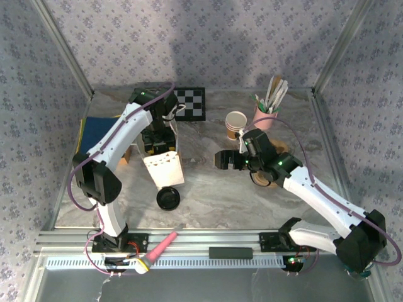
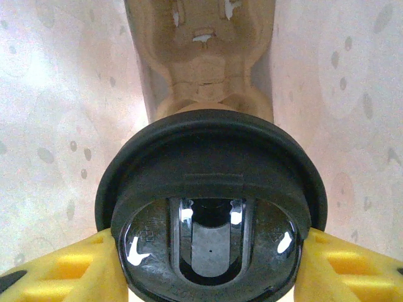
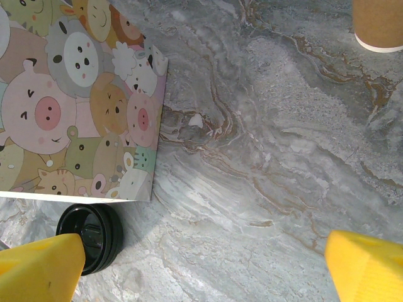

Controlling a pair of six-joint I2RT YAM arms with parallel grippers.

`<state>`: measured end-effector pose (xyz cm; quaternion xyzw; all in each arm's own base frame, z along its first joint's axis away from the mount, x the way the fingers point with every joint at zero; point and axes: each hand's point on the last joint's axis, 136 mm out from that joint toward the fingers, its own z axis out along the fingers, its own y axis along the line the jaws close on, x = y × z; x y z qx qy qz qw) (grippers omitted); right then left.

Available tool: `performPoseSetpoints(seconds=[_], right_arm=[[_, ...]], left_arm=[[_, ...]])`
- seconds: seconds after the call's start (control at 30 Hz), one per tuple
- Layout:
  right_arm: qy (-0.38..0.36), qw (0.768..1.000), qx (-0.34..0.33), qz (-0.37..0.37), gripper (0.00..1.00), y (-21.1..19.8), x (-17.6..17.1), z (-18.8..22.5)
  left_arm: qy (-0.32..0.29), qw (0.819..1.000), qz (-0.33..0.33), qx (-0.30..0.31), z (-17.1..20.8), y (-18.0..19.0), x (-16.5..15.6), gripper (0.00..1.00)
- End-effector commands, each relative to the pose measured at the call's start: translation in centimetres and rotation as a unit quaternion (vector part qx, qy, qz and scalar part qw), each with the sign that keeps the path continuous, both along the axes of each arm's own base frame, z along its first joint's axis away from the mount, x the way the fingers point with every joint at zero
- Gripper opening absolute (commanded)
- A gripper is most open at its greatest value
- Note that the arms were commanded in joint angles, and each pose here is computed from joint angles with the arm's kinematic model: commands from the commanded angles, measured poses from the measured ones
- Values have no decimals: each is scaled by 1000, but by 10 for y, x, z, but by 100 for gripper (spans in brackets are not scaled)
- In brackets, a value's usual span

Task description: Pack the takeout coffee

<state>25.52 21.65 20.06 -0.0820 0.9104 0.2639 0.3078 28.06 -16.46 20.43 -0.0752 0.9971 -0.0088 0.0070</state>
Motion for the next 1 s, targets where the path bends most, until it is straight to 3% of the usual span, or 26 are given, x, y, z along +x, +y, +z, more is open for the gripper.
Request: performPoseSetpoints(seconds=[0.0,0.97], right_arm=[[3,1000,5,-4,100,-2,-1,2],[4,1000,5,-5,100,-2,-1,0]], left_arm=[[7,1000,-4,8,1,5,-2,50],[10,1000,-5,5,-2,4,-3,50]])
